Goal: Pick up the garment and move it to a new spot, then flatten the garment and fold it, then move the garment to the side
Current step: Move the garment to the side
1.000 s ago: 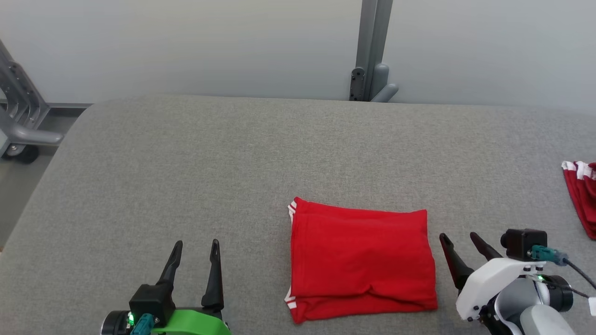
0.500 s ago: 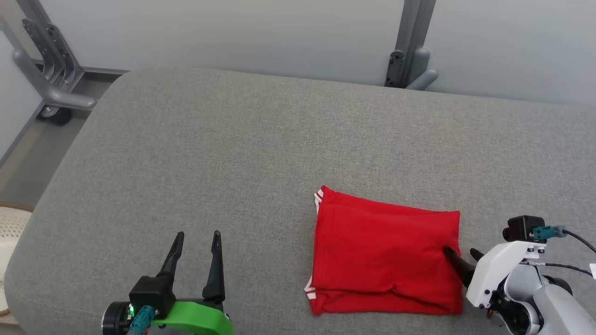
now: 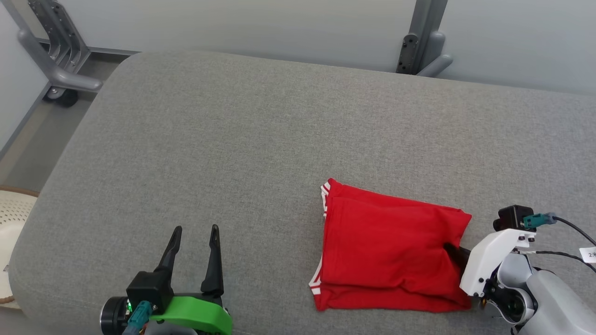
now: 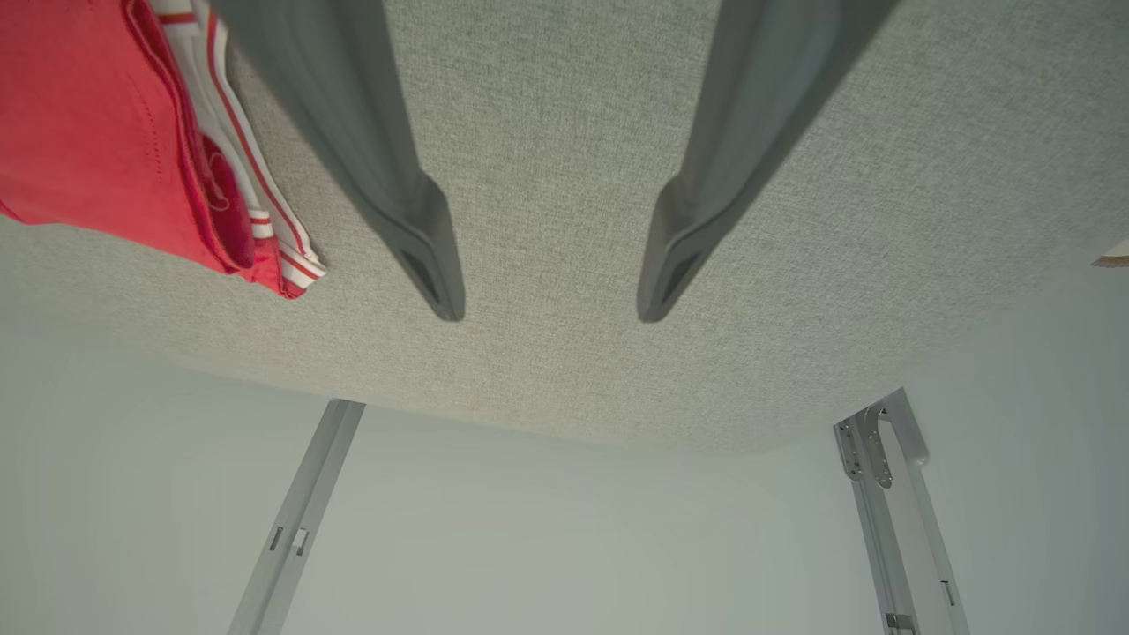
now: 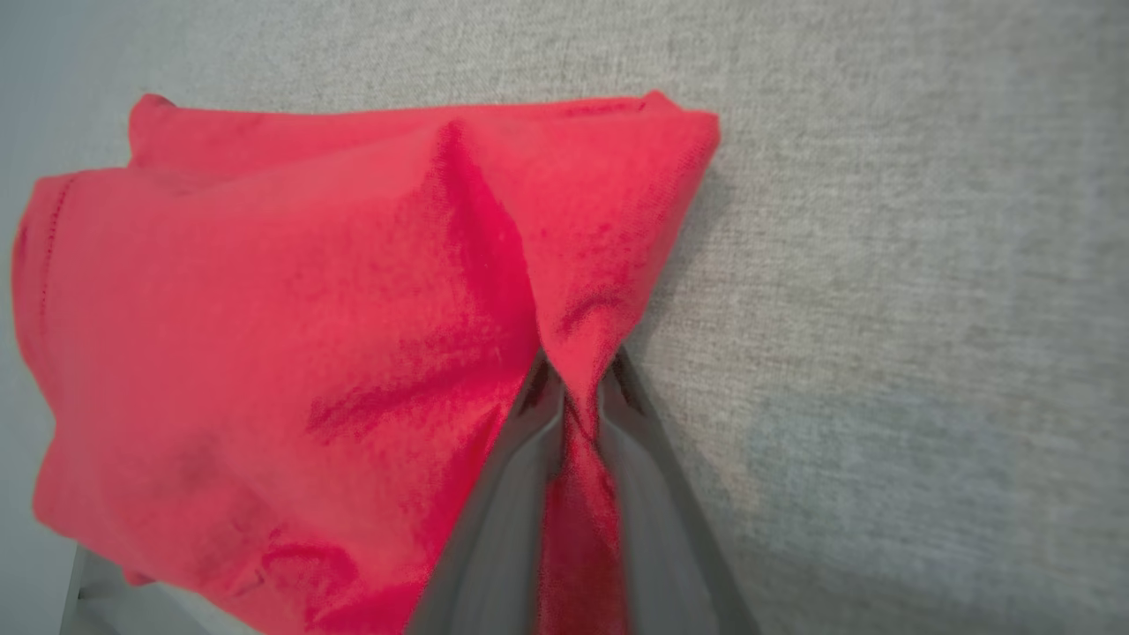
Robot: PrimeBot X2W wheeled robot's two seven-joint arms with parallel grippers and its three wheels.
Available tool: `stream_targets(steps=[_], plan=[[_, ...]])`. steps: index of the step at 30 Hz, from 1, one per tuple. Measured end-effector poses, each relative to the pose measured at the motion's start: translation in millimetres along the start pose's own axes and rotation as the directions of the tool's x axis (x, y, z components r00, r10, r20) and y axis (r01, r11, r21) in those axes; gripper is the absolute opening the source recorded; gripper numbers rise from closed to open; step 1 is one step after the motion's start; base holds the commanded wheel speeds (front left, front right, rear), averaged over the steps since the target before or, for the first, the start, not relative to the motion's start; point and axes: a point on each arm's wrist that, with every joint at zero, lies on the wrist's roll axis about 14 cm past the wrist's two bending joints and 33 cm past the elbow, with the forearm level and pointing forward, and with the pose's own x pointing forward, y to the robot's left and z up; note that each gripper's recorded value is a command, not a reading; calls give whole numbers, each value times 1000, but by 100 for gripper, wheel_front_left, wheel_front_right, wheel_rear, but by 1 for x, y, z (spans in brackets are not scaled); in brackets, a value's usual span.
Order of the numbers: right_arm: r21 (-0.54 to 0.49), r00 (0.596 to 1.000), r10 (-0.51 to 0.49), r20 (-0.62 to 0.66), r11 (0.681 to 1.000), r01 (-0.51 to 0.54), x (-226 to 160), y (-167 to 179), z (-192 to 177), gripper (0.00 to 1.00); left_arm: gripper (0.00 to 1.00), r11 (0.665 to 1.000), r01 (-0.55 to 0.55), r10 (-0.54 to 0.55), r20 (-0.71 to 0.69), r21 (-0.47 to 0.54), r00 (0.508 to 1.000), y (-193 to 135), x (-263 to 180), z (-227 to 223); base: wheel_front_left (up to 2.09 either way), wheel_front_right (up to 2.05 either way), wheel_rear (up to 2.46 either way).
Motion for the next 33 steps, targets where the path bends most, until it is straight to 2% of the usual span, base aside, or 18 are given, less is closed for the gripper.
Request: stream_targets(steps=[8,15,20,25,33], plan=[[-20,997,-7,71,1000,8,-12,-9,13,0,100,1000,31,-31,-1,-1,1000,-11,7,-1,0,0,0],[-52,981,-107,160,992,116,-45,-53,37,0,100,993,108,-108,3,-42,994,-37,16,0,0,0,0],[-26,956,-188,225,980,199,-75,-84,50,0,100,978,201,-201,-9,-51,979,-68,24,-5,0,0,0],[20,918,-265,297,962,271,-110,-111,60,0,100,951,304,-305,-13,-58,952,-104,35,-8,0,0,0],[106,853,-389,347,920,376,-161,-146,53,0,100,877,478,-480,-23,-57,877,-168,50,-16,0,0,0]])
